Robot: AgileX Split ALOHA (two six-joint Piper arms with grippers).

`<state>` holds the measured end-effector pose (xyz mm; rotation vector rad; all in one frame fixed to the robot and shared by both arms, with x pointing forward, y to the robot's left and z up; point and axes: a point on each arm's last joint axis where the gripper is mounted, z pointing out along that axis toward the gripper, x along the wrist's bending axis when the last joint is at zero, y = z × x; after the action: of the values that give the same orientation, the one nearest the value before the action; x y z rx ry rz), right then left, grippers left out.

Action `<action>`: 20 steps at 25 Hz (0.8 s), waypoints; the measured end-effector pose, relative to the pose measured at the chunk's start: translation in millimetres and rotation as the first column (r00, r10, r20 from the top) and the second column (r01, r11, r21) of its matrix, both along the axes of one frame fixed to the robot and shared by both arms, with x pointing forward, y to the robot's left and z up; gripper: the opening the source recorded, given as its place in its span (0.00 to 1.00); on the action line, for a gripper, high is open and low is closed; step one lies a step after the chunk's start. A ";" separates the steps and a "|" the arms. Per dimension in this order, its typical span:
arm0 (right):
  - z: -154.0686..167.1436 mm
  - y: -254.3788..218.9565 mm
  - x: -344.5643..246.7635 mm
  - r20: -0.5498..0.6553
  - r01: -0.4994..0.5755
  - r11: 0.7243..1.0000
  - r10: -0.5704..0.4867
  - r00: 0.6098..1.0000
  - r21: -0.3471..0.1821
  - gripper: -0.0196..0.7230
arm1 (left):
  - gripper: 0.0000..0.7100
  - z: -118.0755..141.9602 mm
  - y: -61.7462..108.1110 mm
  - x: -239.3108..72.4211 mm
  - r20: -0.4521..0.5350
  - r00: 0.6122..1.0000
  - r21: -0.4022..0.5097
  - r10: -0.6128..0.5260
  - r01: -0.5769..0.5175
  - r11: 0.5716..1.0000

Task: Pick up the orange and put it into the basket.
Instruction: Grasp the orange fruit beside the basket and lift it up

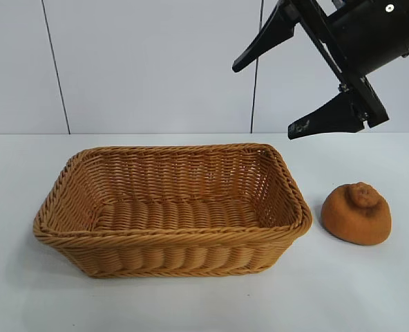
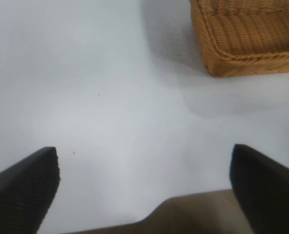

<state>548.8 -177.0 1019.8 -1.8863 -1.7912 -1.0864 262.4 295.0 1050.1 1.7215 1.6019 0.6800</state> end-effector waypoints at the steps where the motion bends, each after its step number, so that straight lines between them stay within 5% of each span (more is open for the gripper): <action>1: 0.0 0.0 0.0 0.000 0.000 1.000 0.000 1.000 0.000 0.95 | 0.95 0.3 0.0 0.4 0.004 1.000 -0.001 0.000 0.000 1.000; 8: 0.0 0.1 -0.2 -0.001 -0.001 1.000 0.001 1.000 0.001 0.95 | 0.95 1.0 0.0 0.9 0.013 1.000 -0.001 0.002 -0.002 1.000; 13: 0.0 0.1 -0.2 -0.001 -0.001 1.000 0.001 1.000 0.001 0.95 | 0.95 1.3 2.4 -0.2 0.025 0.995 -0.002 0.099 -0.099 0.995; 20: -1.1 -0.8 -0.6 0.003 -0.012 1.000 0.012 1.000 -0.019 0.95 | 0.95 2.6 2.7 -28.7 0.205 0.970 -0.023 0.131 -0.129 0.991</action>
<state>548.2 -177.8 1018.6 -1.8833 -1.8183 -1.0723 233.6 297.7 1052.7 1.4948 1.5776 0.8835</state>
